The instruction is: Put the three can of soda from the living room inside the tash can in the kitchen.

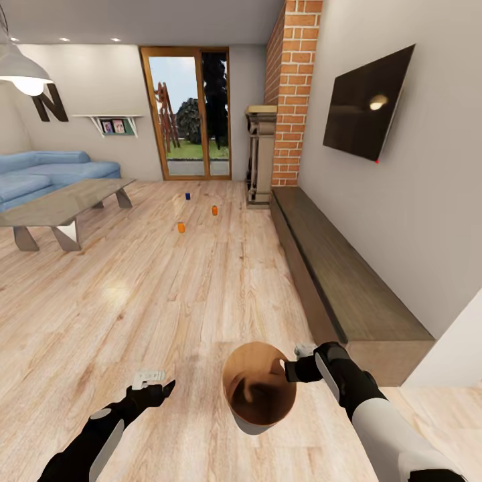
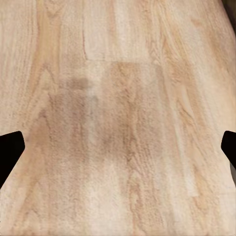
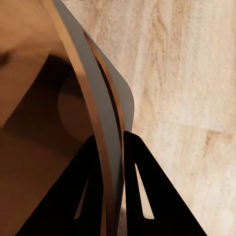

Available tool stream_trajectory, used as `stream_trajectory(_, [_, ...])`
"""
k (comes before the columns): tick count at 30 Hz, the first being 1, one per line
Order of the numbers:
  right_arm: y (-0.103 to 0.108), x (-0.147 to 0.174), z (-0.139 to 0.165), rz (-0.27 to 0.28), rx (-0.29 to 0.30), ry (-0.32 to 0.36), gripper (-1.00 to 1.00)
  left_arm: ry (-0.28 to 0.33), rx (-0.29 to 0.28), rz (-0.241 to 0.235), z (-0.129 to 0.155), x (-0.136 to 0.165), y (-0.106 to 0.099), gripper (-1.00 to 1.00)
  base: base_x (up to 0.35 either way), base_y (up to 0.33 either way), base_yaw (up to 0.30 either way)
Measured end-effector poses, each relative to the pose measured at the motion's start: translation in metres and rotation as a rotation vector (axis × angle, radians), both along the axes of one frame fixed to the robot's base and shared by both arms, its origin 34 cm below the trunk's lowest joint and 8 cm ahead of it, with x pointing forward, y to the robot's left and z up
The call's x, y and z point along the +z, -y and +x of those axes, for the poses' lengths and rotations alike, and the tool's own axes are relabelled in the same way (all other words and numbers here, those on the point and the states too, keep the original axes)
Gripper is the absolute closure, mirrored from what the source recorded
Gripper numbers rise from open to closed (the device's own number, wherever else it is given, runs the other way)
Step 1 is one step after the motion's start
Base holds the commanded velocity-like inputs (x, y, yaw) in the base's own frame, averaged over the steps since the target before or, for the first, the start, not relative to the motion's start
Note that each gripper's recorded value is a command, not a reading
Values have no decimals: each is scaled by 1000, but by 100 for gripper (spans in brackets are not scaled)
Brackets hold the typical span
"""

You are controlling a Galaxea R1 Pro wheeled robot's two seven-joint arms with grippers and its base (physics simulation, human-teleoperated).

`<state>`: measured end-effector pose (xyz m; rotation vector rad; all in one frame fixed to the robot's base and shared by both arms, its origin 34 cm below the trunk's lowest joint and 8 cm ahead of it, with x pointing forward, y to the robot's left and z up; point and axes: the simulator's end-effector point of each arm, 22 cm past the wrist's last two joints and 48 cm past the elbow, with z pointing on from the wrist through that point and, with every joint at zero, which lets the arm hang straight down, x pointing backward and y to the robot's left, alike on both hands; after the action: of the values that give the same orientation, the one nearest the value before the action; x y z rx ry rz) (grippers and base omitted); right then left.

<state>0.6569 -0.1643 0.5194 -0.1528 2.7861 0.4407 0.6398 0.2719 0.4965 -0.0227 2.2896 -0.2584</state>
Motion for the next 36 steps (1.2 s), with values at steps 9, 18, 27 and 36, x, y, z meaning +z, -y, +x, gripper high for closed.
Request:
stream_trajectory(9, [-1, -1, 0, 8, -1, -3, 100, -12, 2, 0, -3, -4, 0, -100, 228, 193, 0])
stream_trajectory(18, [-1, -1, 0, 8, -1, -3, 100, -13, 2, 0, -3, -5, -1, -100, 257, 223, 0])
stream_trajectory(27, [-2, -1, 0, 8, 1, -2, 100, -12, 2, 0, -3, -5, 0, -100, 265, 225, 0])
stream_trajectory(36, [-2, -1, 0, 8, 1, -1, 100, -9, 2, 0, -2, -4, 0, -100, 274, 215, 0])
